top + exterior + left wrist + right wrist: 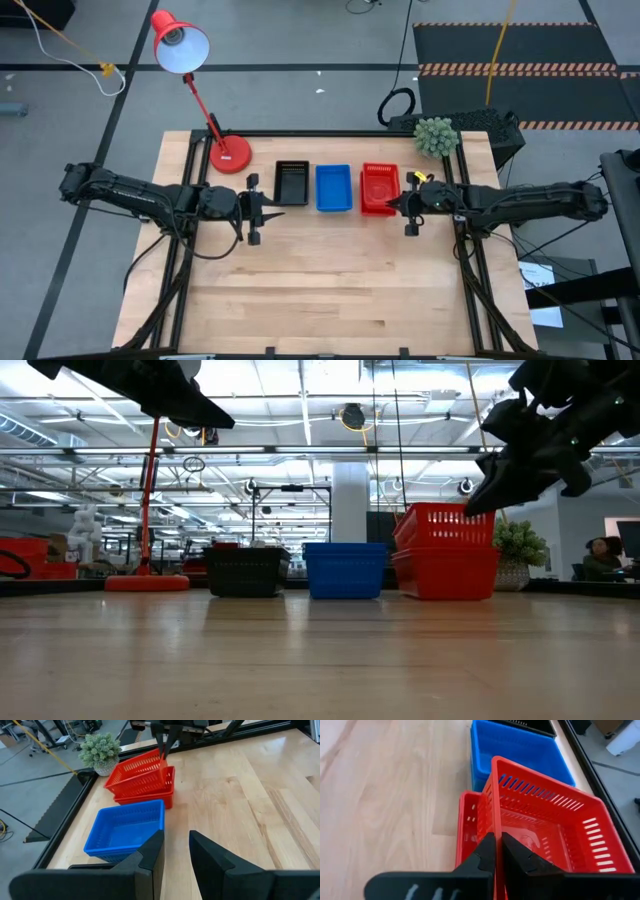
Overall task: Stack baskets by color
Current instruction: Stack the red bin on the stacked red bins
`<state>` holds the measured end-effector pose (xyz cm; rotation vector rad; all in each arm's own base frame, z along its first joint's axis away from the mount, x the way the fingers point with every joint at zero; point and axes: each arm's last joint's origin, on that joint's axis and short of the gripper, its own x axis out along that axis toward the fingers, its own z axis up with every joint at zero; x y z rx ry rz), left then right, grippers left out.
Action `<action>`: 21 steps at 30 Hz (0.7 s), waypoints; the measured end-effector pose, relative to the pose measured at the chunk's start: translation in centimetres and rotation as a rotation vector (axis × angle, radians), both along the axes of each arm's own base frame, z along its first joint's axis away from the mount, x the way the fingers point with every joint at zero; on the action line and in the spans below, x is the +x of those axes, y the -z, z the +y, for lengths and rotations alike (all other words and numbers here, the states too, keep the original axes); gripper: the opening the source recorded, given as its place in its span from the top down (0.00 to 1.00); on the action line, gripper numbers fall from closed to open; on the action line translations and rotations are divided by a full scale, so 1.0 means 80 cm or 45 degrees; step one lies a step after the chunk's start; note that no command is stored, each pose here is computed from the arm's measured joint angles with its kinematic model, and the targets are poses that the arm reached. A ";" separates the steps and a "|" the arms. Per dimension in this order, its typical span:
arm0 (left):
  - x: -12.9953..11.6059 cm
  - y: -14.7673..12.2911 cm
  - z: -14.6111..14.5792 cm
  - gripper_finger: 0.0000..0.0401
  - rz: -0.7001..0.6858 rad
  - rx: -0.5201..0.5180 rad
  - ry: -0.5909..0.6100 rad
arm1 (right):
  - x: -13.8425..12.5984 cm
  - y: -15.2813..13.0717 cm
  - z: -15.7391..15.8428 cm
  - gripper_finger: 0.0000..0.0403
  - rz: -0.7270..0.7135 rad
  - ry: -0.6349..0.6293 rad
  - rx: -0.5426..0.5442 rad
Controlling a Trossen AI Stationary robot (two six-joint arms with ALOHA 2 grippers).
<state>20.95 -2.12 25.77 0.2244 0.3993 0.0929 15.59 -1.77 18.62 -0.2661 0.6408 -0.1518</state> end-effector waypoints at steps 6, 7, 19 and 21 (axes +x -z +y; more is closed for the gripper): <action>0.000 0.000 0.000 0.77 -0.001 0.000 -0.001 | 0.001 0.013 -0.007 0.98 -0.029 0.004 -0.058; 0.000 0.000 0.000 0.77 -0.001 -0.001 0.000 | 0.001 0.014 -0.008 0.98 -0.025 0.009 -0.061; 0.000 0.000 0.000 0.77 -0.002 0.000 0.000 | -0.002 0.018 -0.016 0.98 0.001 0.008 -0.083; 0.000 0.000 0.000 0.77 -0.002 0.000 0.000 | -0.002 0.019 -0.016 0.98 0.003 0.008 -0.082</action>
